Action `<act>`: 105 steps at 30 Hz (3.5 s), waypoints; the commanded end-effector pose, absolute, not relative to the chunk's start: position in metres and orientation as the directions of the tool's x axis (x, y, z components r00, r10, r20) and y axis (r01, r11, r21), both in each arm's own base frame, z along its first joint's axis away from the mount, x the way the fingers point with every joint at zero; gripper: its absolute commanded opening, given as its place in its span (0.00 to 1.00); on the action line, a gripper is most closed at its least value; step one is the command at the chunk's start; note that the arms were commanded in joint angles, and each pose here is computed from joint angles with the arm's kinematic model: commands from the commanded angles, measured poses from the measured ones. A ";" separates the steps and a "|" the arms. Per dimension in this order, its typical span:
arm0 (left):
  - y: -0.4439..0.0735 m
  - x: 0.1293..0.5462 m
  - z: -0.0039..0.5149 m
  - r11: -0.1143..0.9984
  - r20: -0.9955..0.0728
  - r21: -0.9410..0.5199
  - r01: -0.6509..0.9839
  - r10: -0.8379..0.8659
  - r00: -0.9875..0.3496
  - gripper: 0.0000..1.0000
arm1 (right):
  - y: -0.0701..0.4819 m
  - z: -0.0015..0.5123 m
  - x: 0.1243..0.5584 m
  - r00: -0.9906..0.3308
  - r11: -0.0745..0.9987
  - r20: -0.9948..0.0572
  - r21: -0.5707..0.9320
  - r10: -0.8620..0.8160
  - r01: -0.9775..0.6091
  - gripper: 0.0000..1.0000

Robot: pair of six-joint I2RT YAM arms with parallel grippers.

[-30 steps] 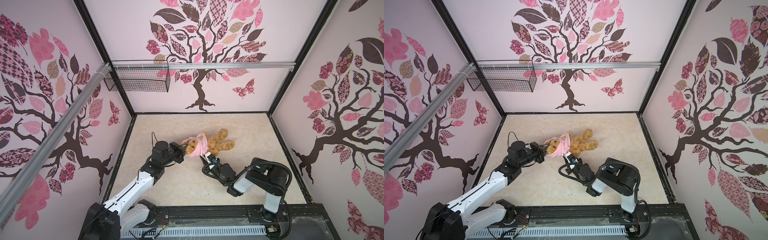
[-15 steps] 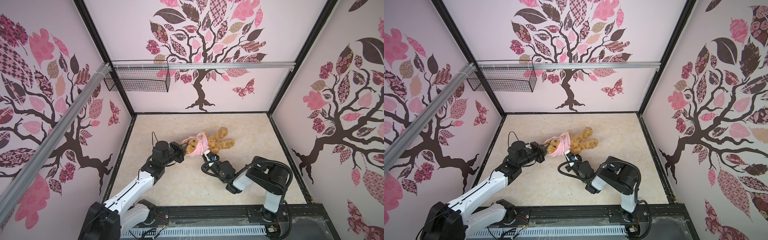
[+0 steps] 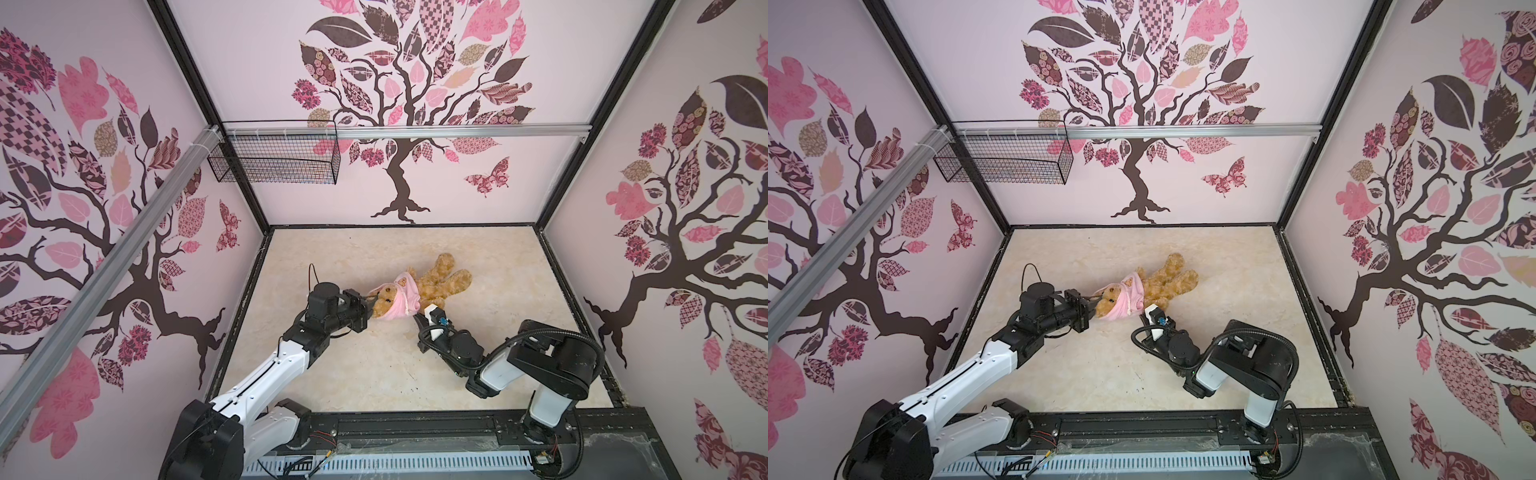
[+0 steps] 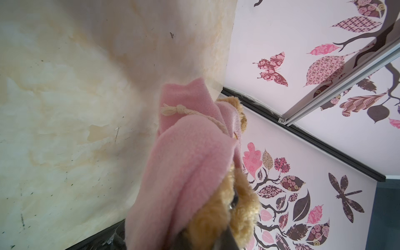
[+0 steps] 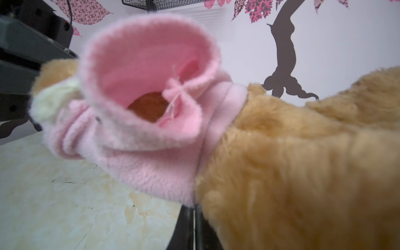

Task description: Dress the teddy bear

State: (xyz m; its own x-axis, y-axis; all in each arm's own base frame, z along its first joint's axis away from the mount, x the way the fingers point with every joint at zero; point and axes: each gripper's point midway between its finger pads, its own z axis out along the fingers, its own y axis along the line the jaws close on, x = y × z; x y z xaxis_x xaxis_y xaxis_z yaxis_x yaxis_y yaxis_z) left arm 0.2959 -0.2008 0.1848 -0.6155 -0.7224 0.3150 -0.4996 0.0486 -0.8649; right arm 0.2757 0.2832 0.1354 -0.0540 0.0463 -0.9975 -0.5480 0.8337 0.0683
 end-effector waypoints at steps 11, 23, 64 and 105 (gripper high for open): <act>-0.168 0.319 0.204 0.118 0.162 -0.905 -0.408 -0.792 -0.589 0.00 | 0.181 0.090 0.295 -0.254 0.965 -0.953 0.208 0.164 -0.158 0.00; -0.166 0.325 0.200 0.161 0.127 -0.914 -0.373 -0.758 -0.640 0.00 | 0.197 0.092 0.302 -0.366 0.908 -0.904 0.327 0.221 -0.260 0.00; -0.173 0.305 0.207 -0.008 0.244 -0.901 -0.434 -0.837 -0.490 0.00 | 0.397 0.165 0.244 -0.528 0.558 -0.840 0.498 0.123 -0.663 0.59; -0.185 0.305 0.211 -0.015 0.265 -0.904 -0.428 -0.804 -0.532 0.00 | 0.291 0.074 0.297 -0.504 0.827 -0.839 0.424 0.205 -0.368 0.14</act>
State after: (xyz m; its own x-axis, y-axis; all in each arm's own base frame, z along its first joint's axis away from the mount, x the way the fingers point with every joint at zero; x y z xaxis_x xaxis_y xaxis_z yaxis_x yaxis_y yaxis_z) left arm 0.2974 -0.1852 0.1919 -0.5123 -0.8104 0.2842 -0.5045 0.0162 -0.8633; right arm 0.2930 0.3088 0.0815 -0.5197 0.2359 -0.8211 -0.4124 0.7725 0.4829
